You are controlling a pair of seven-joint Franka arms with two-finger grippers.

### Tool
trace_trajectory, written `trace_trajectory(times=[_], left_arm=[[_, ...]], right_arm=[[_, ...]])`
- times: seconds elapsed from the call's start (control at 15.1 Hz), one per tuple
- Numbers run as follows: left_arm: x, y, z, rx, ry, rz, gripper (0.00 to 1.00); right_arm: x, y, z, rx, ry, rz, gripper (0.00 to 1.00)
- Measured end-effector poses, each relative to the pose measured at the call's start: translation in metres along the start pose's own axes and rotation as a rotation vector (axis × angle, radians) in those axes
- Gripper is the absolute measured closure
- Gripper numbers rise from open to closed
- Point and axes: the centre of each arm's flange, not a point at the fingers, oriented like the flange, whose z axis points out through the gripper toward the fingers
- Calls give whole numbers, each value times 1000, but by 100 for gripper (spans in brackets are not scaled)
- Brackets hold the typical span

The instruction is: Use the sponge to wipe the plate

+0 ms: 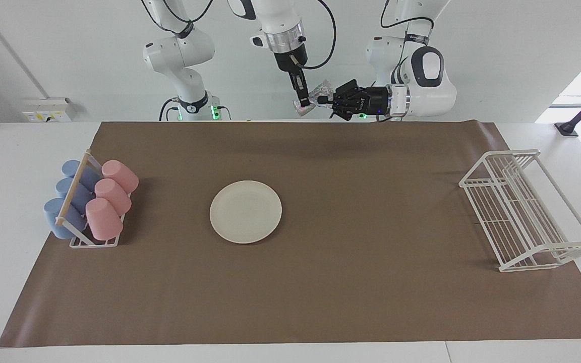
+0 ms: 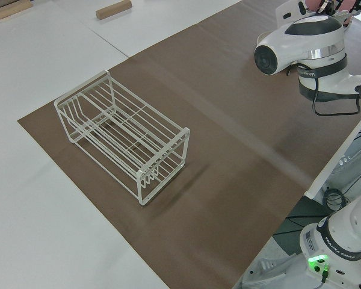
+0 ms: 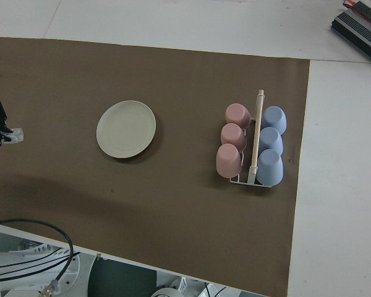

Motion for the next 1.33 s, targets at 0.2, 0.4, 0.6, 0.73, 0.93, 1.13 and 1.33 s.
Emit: trace_trajectory(times=[0.2, 0.4, 0.6, 0.73, 0.93, 1.13, 1.33], left_arm=[[0, 3, 0, -1, 1, -32, 76], [-1, 8, -1, -1, 3, -73, 44], [-2, 8, -1, 1, 3, -83, 12], [-2, 8, -1, 3, 3, -87, 0], [-1, 7, -2, 9, 9, -88, 0], [0, 3, -5, 59, 23, -82, 0], [0, -5, -6, 162, 20, -83, 0]], right_arm=[[1, -1, -1, 11, 17, -43, 94], [2, -2, -1, 15, 25, -71, 95], [4, -3, -1, 21, 45, -106, 95], [8, -3, 0, 12, 65, -137, 95], [22, -12, -3, 16, 77, -165, 95], [66, -36, -7, 17, 97, -242, 95], [138, -64, 5, 2, 120, -283, 95]])
